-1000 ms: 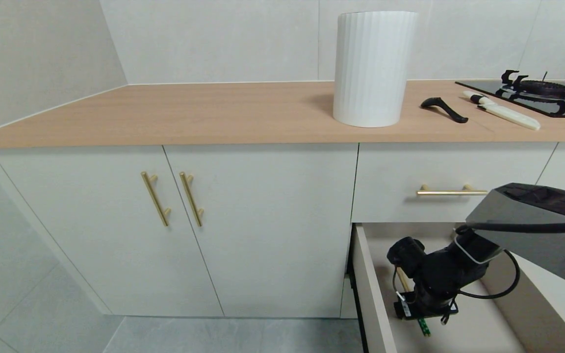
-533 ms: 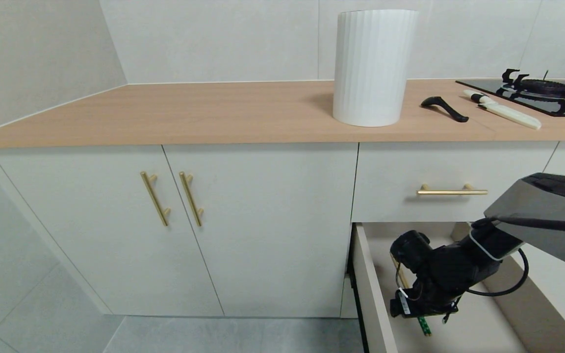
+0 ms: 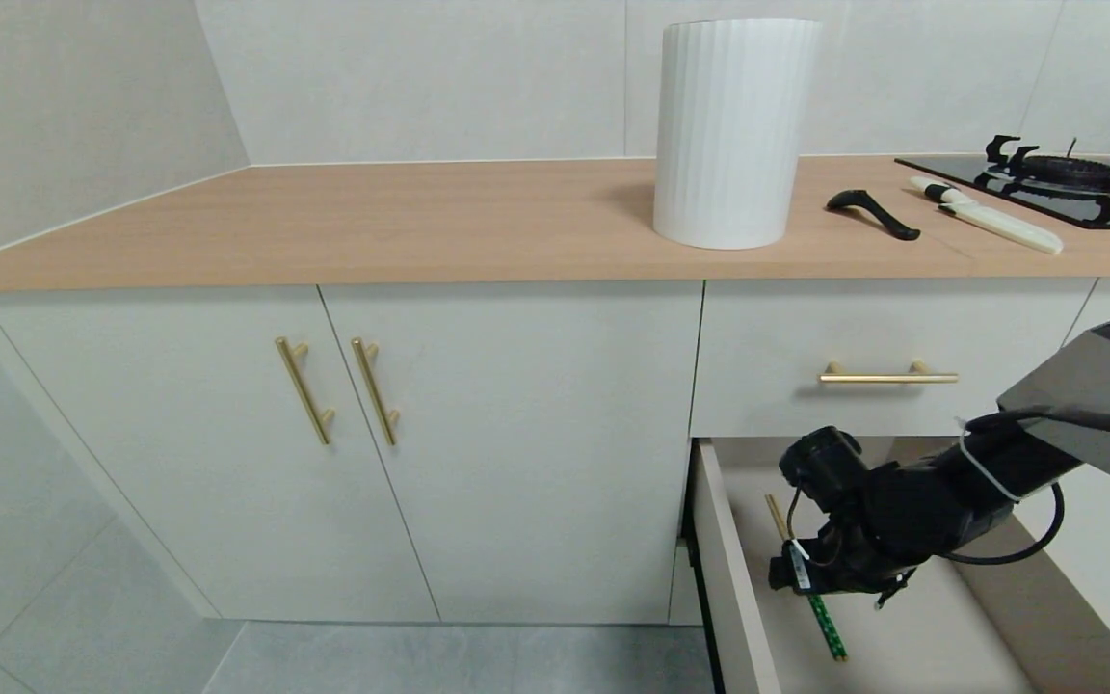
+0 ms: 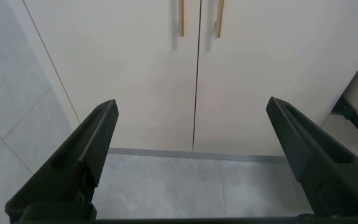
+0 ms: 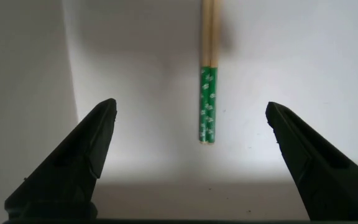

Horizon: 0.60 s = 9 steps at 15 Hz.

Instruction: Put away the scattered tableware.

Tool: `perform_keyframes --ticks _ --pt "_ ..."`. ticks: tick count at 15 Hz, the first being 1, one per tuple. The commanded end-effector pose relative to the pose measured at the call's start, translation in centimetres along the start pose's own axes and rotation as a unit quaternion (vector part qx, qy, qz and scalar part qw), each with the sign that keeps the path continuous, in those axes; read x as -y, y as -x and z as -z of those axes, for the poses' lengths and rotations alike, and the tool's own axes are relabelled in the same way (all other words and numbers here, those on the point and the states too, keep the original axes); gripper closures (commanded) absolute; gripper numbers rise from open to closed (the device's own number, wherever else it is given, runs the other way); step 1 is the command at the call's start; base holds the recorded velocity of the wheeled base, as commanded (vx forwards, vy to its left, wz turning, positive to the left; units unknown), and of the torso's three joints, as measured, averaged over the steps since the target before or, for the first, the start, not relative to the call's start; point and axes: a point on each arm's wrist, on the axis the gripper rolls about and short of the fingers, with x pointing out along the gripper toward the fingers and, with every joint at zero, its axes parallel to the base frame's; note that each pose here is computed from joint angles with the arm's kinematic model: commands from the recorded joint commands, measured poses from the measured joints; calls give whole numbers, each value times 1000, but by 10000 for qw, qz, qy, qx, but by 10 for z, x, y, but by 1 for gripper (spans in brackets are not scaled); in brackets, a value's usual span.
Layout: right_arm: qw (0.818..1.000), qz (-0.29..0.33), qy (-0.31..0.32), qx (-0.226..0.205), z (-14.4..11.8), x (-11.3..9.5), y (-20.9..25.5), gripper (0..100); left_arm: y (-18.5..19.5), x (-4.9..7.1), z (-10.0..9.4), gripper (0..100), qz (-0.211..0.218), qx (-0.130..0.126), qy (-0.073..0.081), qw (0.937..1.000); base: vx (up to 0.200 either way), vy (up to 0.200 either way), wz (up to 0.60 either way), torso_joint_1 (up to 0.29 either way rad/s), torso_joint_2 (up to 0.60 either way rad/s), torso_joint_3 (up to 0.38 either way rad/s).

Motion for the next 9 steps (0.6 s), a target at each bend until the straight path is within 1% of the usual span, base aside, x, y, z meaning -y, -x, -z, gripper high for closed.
perform_keyframes --ticks 1,4,6,7,9 --pt "9990 -139 -63 421 -6 8 38 0 0 0 0 0 -3 4 1 10000 0 0 0 0 0 0" --pt "9961 -237 106 843 -7 21 74 0 0 0 0 0 -3 4 1 10000 0 0 0 0 0 0" --pt "9922 -312 29 1204 -10 28 100 0 0 0 0 0 -3 4 1 10000 0 0 0 0 0 0" --pt "9884 -361 -48 1473 -12 38 120 0 0 0 0 0 -3 4 1 10000 0 0 0 0 0 0" --pt "9836 -333 86 1771 -7 52 147 0 0 0 0 0 -3 4 1 10000 0 0 0 0 0 0"
